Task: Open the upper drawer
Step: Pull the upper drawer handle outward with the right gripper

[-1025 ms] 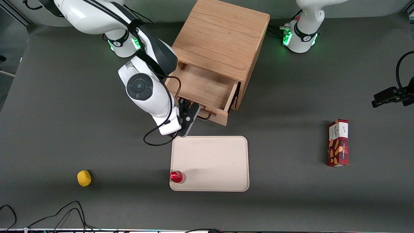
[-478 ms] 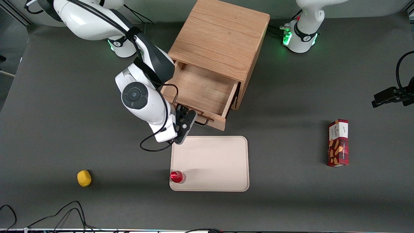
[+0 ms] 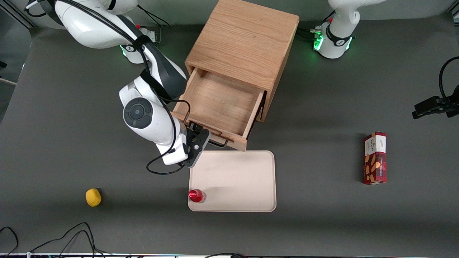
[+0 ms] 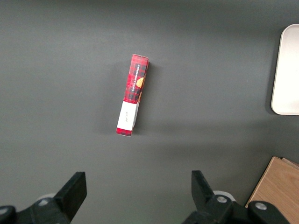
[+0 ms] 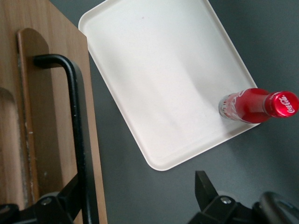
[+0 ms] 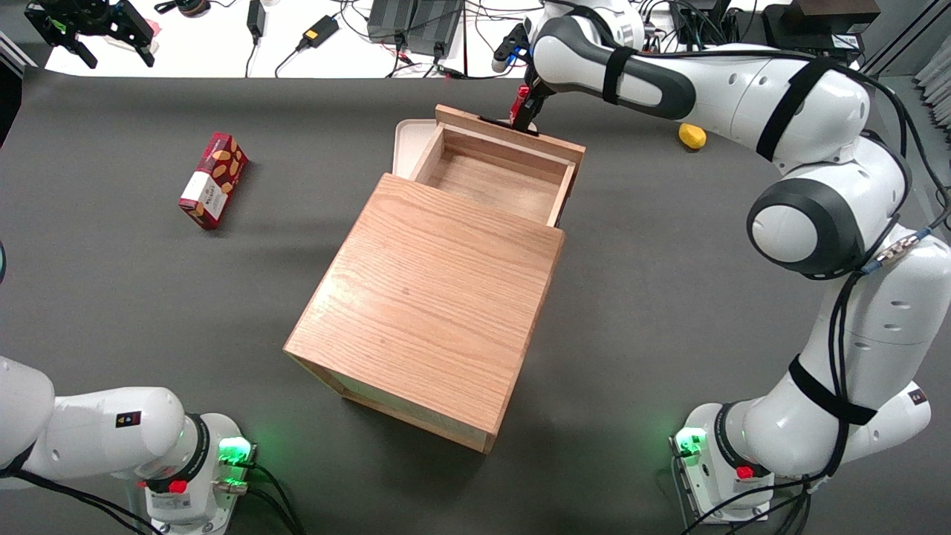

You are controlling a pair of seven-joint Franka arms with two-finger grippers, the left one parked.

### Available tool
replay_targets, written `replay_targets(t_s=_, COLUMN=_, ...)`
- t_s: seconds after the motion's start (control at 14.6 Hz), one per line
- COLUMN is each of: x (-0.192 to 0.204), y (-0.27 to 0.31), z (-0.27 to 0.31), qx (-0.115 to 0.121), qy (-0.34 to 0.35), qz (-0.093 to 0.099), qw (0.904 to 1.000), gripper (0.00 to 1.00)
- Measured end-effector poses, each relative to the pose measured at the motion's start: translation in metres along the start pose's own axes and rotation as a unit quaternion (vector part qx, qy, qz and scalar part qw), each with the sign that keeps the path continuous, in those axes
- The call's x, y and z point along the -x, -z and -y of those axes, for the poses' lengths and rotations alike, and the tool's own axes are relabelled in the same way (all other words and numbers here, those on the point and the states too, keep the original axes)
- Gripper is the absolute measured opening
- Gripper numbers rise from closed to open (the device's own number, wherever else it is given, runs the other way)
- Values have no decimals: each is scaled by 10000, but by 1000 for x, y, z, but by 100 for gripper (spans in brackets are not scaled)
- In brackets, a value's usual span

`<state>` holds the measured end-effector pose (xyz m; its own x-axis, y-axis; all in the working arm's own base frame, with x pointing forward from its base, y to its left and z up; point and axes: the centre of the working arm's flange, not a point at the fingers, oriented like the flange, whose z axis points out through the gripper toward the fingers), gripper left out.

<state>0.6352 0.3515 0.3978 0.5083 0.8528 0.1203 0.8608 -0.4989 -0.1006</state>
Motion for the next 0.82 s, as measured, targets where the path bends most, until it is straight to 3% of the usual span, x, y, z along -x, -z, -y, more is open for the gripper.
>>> replay_targets(t_s=0.82, x=3, y=10, z=-22, qx=72, qy=-141, qz=-139, qw=9998, gripper=100)
